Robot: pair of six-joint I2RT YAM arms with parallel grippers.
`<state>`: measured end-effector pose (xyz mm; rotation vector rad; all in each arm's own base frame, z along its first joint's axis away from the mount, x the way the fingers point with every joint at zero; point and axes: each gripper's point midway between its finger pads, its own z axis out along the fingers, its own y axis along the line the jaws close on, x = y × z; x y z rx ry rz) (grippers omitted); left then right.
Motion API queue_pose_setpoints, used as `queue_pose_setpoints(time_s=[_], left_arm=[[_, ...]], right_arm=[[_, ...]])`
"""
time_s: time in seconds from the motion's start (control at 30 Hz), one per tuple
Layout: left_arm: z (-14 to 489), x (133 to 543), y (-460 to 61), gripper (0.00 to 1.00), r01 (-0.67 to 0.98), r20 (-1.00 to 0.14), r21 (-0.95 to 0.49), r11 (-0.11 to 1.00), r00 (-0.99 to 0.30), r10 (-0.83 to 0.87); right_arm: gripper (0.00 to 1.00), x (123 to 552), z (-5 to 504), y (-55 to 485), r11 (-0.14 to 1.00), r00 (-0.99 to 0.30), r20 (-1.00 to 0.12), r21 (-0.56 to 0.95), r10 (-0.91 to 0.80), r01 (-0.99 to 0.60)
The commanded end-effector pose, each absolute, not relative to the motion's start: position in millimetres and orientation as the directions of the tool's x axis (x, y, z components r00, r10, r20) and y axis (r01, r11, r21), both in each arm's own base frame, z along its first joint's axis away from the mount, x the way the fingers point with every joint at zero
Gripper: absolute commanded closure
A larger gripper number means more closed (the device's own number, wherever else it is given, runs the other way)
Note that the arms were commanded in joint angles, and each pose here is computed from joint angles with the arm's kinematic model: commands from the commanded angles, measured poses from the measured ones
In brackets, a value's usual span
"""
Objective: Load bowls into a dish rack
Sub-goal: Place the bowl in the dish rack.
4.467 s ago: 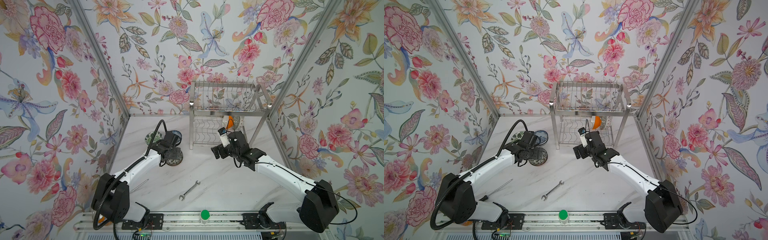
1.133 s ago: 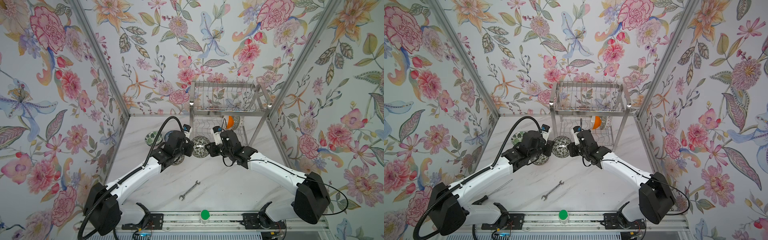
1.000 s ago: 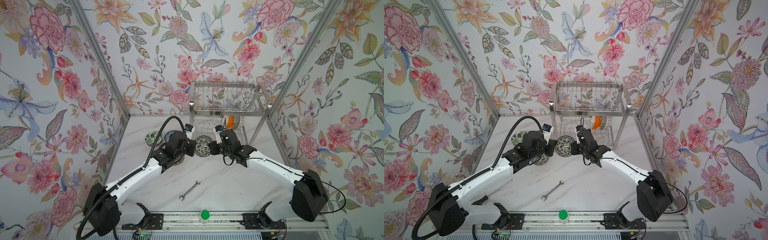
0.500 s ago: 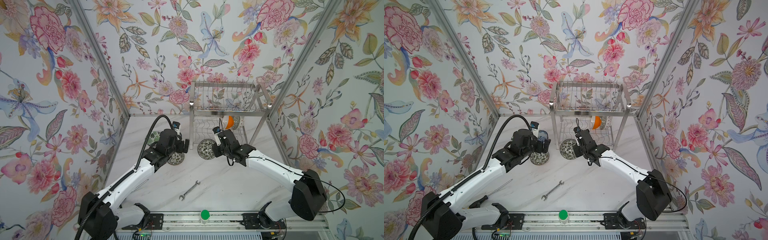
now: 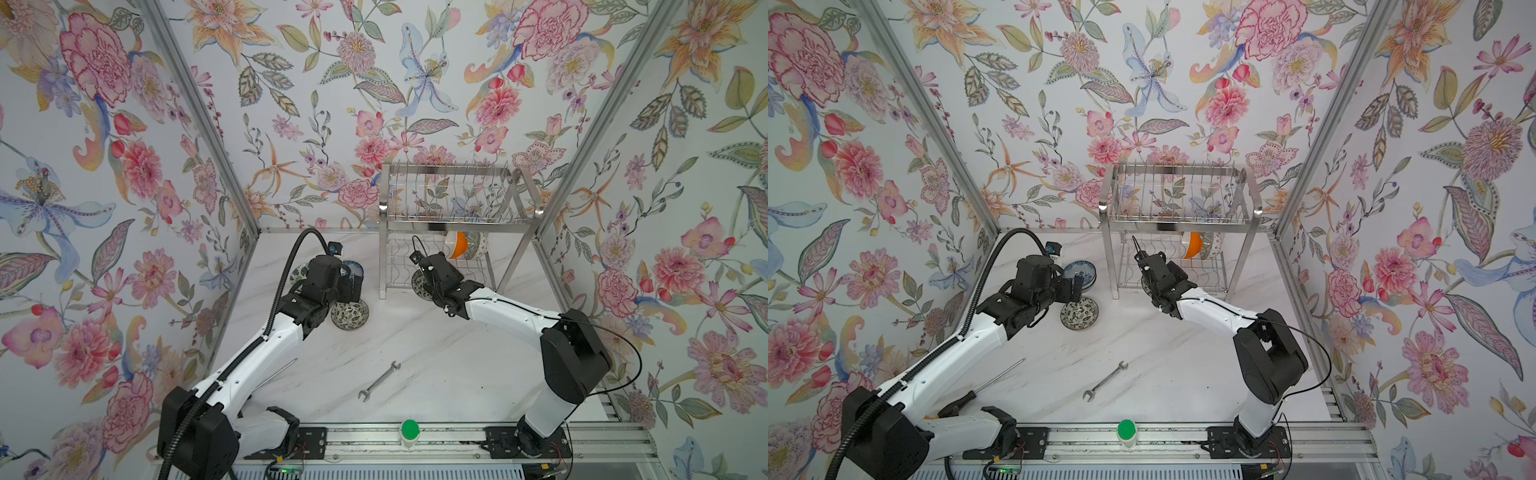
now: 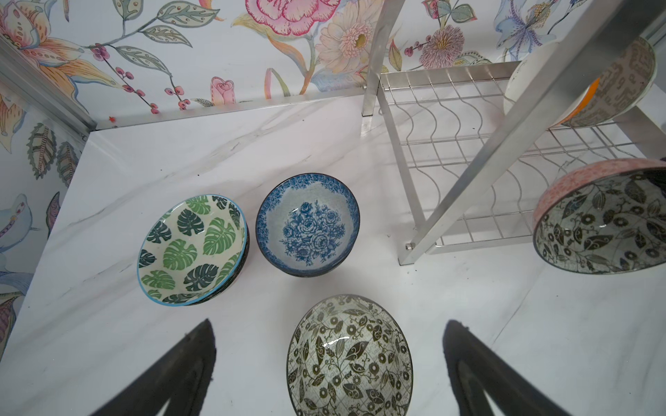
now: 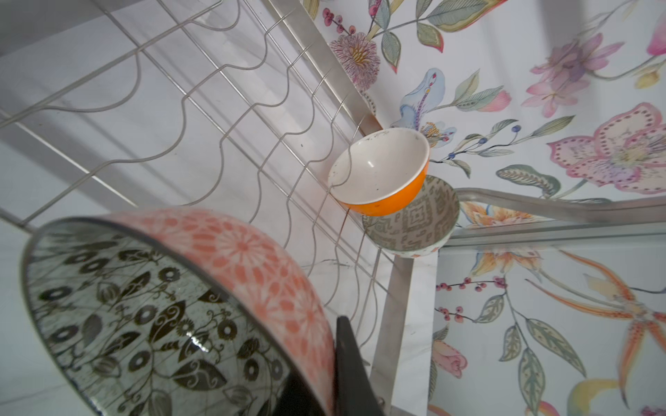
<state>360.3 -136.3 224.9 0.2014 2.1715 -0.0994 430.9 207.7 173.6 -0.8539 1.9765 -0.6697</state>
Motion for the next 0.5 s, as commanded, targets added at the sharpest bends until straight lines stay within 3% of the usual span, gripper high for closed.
queue_pose_setpoints(time_s=[0.0, 0.3, 0.47], left_arm=[[226, 362, -135, 0.01, 0.184, -0.818, 0.021, 0.983, -0.562, 0.123], [222, 361, -132, 0.01, 0.182, -0.814, 0.022, 0.983, -0.567, 0.124], [221, 360, -131, 0.01, 0.180, -0.814, 0.021, 0.984, -0.568, 0.121]], right_arm=[[1.00, 454, 214, 208, 0.595, -0.351, -0.515, -0.783, -0.782, -0.180], [1.00, 480, 215, 209, 0.422, -0.324, -0.379, -0.904, -0.867, -0.073], [1.00, 492, 220, 208, 0.429, -0.319, -0.392, -0.902, -0.863, -0.055]])
